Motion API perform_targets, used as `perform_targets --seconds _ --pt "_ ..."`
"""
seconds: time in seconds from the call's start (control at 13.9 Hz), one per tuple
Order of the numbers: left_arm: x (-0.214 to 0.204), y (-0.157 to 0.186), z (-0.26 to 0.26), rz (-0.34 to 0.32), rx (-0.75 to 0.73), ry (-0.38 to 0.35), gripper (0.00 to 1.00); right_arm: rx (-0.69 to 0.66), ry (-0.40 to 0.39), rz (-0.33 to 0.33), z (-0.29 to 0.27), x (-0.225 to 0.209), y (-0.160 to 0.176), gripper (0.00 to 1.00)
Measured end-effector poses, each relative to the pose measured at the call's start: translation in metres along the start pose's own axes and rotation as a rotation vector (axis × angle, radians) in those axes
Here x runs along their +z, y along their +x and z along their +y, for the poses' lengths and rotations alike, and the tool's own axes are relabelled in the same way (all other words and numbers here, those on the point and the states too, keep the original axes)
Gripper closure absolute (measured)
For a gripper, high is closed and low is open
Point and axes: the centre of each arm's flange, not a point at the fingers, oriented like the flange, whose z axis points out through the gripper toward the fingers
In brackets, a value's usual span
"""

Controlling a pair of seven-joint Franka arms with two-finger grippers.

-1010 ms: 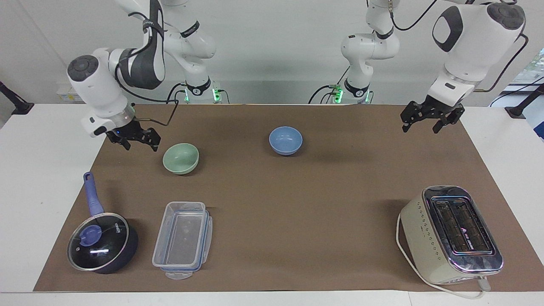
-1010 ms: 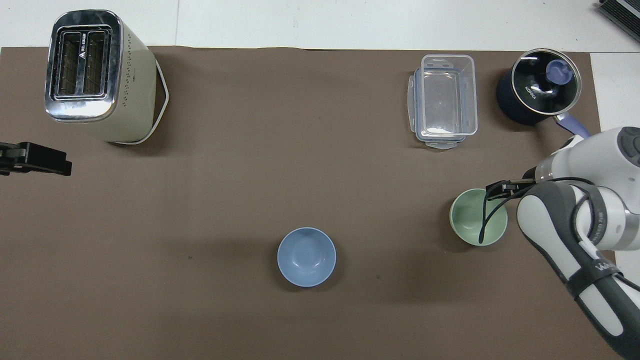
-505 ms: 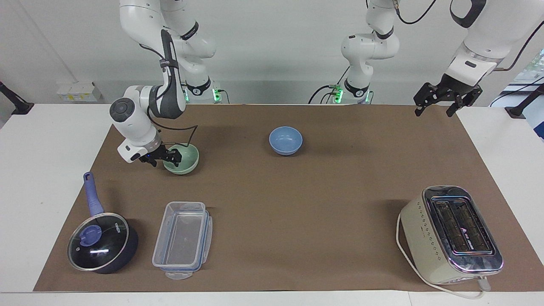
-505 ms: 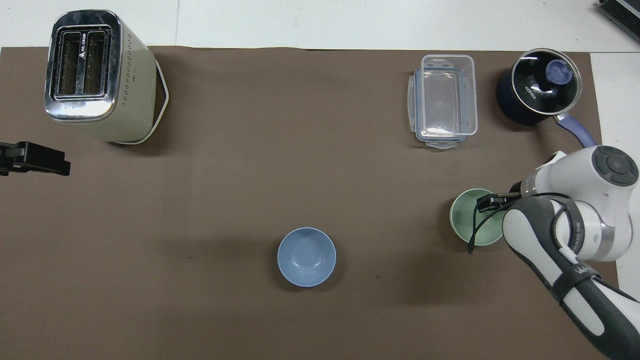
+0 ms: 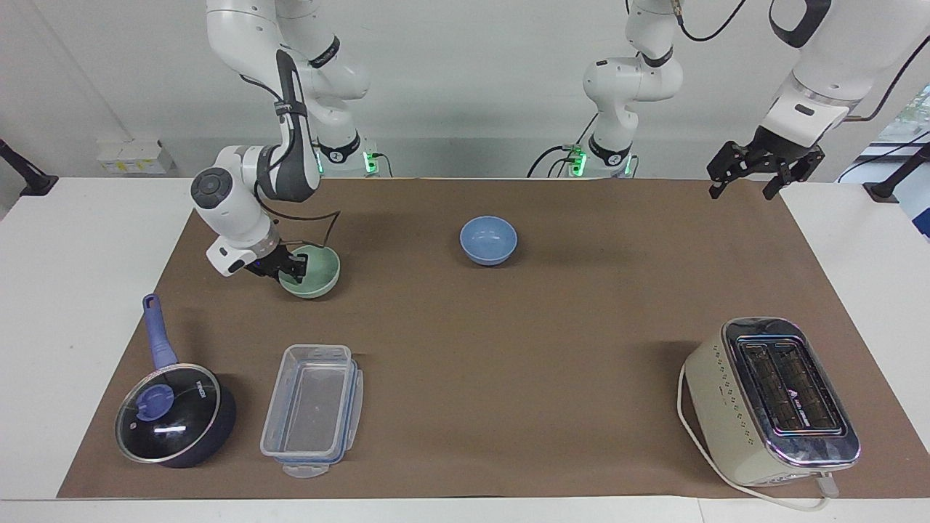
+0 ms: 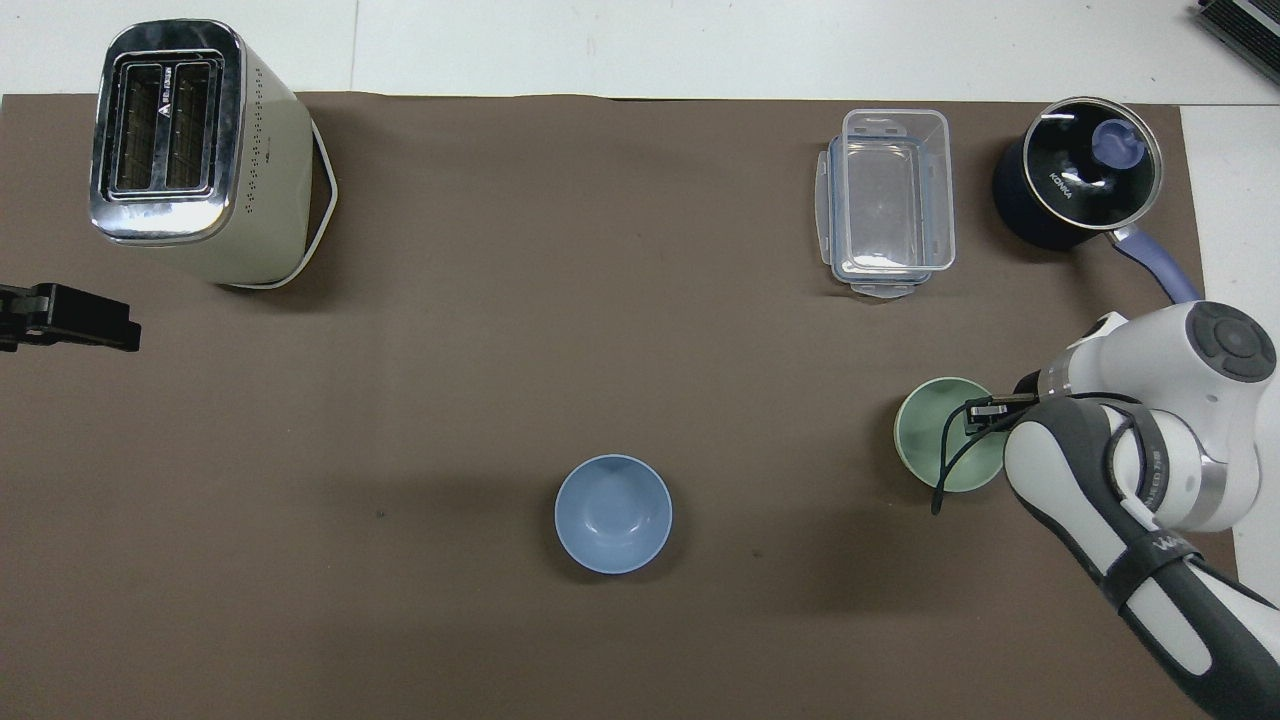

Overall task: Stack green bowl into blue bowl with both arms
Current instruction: 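Carry the green bowl with the right gripper onto the blue bowl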

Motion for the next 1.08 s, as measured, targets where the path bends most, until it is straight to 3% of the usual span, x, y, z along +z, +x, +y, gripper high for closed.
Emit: perform_targets --seconds 0.14,0.5,0.79,1.08 --pt "0.0 0.0 0.0 0.0 0.0 0.0 0.0 -0.01 0.022 0.005 0.0 -0.004 -0.001 0.91" --pt "0.0 0.0 0.0 0.0 0.0 0.0 0.0 -0.016 0.024 0.025 -0.002 -0.024 -0.003 0.94" --pt "0.0 0.0 0.0 0.0 0.0 0.0 0.0 -0.033 0.025 0.005 -0.011 -0.069 -0.008 0.94" --pt "0.0 0.0 0.0 0.0 0.0 0.0 0.0 -0.103 0.03 -0.01 -0.057 -0.1 -0.013 0.94"
